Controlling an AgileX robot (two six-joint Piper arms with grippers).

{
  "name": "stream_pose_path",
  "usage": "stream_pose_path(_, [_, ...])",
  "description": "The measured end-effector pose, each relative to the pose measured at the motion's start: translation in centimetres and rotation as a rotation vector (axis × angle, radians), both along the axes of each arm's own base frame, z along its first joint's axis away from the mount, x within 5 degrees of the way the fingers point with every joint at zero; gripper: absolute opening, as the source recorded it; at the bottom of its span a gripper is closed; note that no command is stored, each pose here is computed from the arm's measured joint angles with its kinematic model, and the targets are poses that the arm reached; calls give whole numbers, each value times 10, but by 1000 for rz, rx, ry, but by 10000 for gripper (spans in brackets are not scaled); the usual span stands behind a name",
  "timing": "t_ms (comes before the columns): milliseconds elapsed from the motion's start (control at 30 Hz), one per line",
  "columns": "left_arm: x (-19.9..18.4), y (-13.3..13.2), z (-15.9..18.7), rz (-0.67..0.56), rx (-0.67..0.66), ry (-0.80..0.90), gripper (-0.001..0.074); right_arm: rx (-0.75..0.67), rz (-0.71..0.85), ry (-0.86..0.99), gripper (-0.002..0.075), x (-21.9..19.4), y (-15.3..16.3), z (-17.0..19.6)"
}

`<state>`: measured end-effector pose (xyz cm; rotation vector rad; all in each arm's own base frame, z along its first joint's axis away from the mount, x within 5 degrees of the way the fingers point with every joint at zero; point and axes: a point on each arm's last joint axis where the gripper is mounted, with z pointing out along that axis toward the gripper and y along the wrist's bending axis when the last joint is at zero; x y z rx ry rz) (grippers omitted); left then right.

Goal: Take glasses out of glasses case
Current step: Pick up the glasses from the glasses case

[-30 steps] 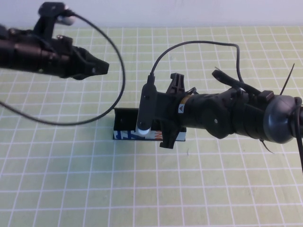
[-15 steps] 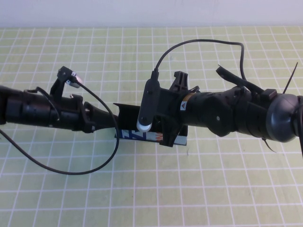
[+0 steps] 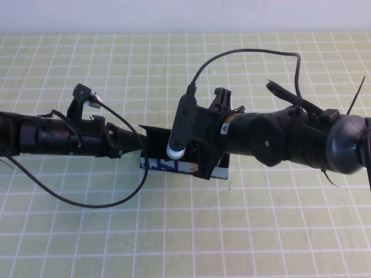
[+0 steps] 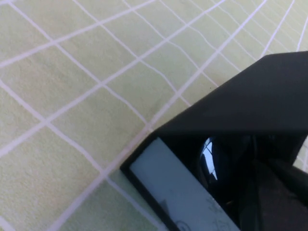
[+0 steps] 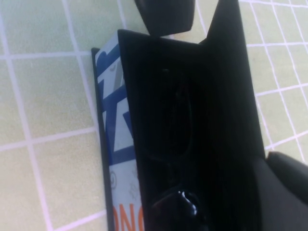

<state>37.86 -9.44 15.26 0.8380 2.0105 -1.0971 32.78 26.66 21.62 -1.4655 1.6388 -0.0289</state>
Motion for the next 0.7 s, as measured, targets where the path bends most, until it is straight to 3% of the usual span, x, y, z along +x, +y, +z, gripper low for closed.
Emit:
stream_pose_path(300, [2, 1, -9, 11, 6, 20, -4, 52, -39, 38, 2, 0, 0, 1])
stream_pose_path(467, [1, 1, -9, 0, 11, 25, -4, 158, -92, 54, 104, -5, -2, 22])
stream_pose_path(567, [0, 1, -10, -4, 13, 26, -4, 281, -143, 133, 133, -14, -6, 44])
stream_pose_path(700, [0, 1, -10, -5, 13, 27, -4, 412, -151, 374, 103, -35, -5, 60])
